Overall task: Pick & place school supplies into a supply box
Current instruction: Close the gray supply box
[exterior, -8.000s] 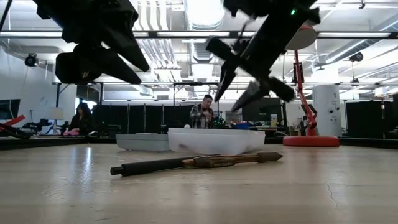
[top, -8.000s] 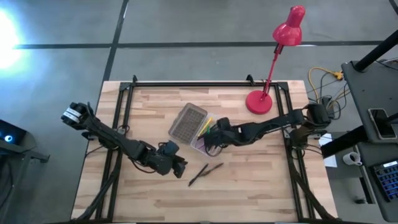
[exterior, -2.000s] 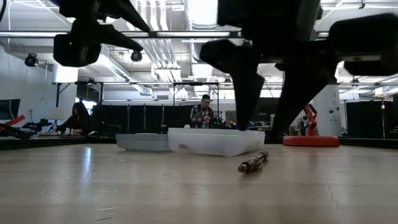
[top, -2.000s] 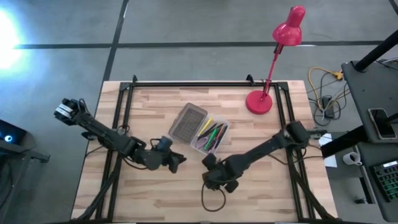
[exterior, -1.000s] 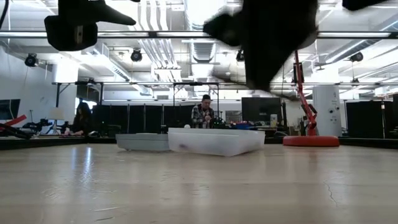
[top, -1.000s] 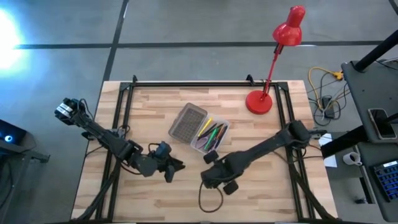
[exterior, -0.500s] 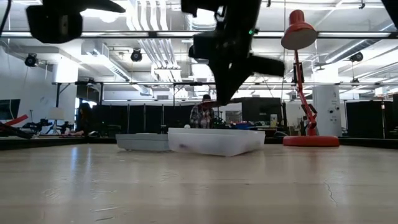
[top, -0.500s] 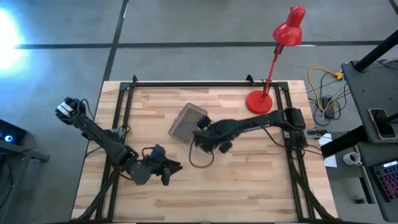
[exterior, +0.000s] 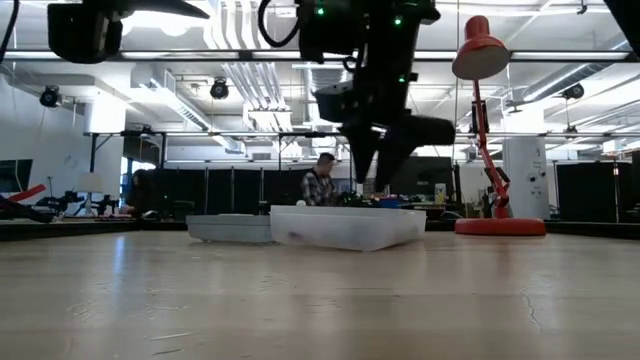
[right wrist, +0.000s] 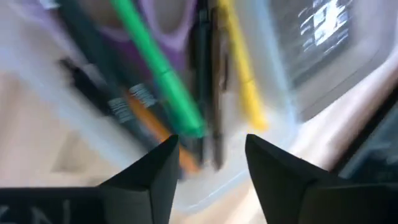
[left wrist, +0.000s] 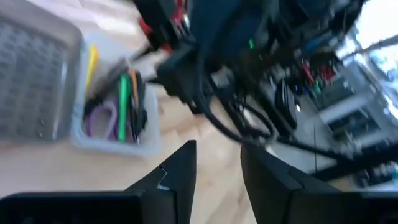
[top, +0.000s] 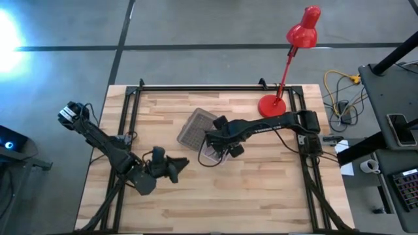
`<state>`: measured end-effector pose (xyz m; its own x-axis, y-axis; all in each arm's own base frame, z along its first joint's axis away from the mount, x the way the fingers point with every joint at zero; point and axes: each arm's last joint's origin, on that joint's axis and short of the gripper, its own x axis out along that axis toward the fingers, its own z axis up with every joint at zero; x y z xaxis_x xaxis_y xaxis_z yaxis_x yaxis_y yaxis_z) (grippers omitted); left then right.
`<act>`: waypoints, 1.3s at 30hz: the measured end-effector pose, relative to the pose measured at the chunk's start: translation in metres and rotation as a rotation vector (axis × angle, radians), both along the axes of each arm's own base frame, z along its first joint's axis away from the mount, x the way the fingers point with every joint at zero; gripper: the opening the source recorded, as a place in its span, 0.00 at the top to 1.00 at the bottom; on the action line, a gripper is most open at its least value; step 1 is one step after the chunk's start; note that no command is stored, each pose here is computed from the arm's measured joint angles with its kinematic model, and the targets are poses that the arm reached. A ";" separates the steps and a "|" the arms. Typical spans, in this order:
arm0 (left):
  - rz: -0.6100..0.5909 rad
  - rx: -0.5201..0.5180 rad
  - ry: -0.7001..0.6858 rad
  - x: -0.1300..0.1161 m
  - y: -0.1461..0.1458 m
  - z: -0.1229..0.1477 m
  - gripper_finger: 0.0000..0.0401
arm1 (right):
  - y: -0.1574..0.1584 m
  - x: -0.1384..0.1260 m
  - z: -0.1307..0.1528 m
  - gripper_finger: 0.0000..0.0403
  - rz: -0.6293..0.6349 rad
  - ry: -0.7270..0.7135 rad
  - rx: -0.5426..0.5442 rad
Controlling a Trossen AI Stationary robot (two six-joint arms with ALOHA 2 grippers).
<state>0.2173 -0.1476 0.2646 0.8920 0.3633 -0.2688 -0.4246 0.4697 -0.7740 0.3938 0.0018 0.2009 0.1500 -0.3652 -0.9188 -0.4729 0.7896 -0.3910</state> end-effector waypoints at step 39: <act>0.038 -0.387 0.513 -0.038 0.290 -0.119 1.00 | 0.026 -0.128 -0.041 0.97 -1.448 -0.725 0.502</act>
<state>0.1792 0.1422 0.1455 0.6039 0.1836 -0.7756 -0.7965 0.1742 -0.5789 0.2658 0.0278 0.1603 0.3896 -0.2858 -0.8755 0.8462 0.4862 0.2179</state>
